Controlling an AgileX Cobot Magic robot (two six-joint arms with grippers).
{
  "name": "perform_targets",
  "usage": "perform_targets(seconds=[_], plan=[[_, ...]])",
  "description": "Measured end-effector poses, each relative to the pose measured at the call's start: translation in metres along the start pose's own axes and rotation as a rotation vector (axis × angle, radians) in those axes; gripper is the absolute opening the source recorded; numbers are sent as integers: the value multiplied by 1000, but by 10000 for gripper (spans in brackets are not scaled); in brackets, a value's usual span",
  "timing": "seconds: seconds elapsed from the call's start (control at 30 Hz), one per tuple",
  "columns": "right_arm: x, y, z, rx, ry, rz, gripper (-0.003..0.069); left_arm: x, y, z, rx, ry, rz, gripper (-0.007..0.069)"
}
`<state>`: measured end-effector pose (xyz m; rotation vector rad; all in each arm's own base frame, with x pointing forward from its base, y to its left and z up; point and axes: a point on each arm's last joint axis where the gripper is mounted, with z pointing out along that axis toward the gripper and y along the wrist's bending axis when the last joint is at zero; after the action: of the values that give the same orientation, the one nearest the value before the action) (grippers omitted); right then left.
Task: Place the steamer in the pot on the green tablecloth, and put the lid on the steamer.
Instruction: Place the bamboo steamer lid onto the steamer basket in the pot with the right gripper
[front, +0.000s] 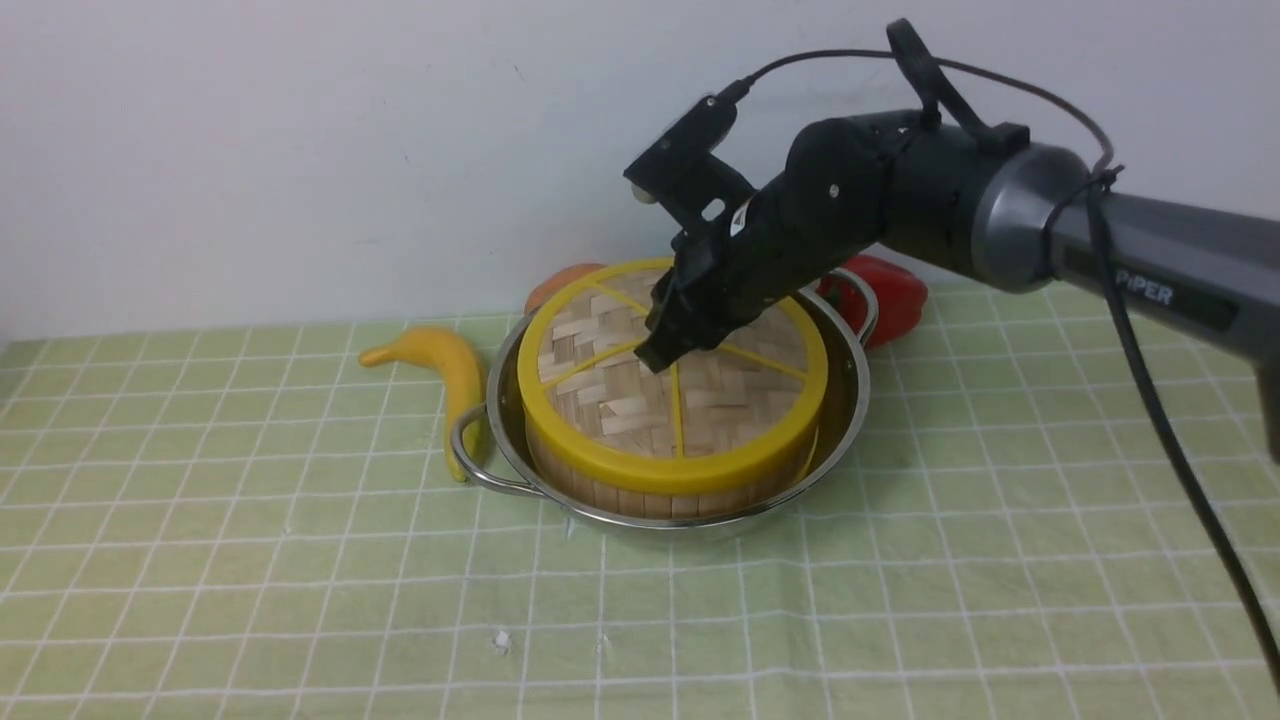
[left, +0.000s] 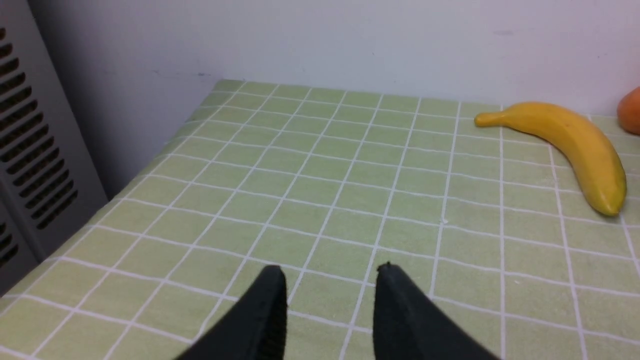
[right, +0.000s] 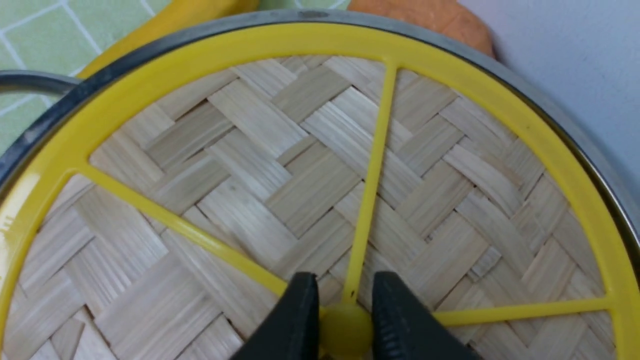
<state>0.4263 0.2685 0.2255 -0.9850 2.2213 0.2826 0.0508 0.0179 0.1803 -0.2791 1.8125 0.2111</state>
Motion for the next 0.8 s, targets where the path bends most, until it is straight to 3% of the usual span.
perform_targets(seconds=[0.3, 0.8], plan=[[-11, -1, -20, 21, -44, -18, 353, 0, 0, 0, 0, 0, 0, 243], [-19, 0, -39, 16, -61, -16, 383, 0, 0, 0, 0, 0, 1, 243]])
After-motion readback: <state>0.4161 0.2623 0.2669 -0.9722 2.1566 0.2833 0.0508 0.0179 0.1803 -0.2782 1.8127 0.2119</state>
